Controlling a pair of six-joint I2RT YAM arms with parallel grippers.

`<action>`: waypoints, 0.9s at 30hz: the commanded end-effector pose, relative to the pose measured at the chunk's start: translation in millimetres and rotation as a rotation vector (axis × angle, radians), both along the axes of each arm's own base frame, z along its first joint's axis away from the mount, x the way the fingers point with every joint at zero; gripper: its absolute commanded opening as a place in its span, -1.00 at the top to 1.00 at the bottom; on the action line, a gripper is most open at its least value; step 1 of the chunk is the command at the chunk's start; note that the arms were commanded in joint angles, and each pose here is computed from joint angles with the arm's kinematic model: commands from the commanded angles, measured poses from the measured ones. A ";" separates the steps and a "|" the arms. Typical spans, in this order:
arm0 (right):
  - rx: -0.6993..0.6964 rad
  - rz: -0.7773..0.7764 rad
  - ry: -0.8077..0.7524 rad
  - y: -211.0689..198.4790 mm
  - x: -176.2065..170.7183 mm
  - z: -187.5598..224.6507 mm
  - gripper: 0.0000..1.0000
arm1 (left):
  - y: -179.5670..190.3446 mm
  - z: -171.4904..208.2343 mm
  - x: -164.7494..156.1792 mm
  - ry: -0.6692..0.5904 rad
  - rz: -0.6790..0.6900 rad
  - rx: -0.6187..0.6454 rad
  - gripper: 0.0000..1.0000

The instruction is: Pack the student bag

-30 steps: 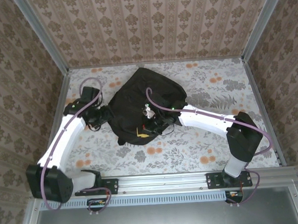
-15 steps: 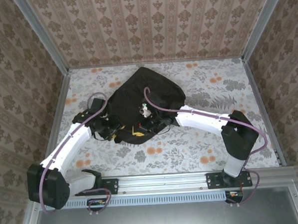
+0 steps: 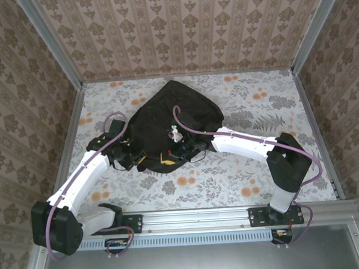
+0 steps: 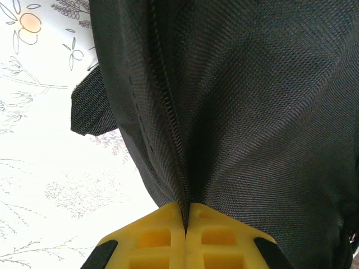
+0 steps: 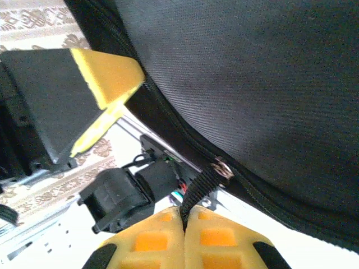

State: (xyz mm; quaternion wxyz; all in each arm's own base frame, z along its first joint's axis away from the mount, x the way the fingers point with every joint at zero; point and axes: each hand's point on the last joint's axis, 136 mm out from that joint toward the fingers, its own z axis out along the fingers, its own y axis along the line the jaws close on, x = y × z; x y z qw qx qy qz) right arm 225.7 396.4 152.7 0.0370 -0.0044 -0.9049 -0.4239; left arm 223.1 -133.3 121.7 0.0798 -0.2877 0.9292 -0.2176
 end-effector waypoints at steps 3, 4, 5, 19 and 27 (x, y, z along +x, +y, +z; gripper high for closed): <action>-0.083 0.024 -0.053 -27.5 -3.0 3.6 1.00 | 8.1 1.8 -4.4 -0.007 -0.011 0.035 1.00; -0.095 0.021 -0.055 -32.7 -2.8 2.9 1.00 | 8.3 2.0 -4.2 -0.008 -0.013 0.037 1.00; -0.099 0.017 -0.056 -37.9 -2.0 2.7 1.00 | 8.2 2.6 -3.9 -0.008 -0.015 0.038 1.00; -0.163 -0.048 -0.060 -91.5 17.8 -5.8 1.00 | 14.0 5.0 -5.3 -0.012 -0.021 0.067 1.00; -0.271 -0.078 -0.080 -121.5 30.7 -19.7 1.00 | 13.3 5.0 -6.8 -0.010 -0.023 0.058 1.00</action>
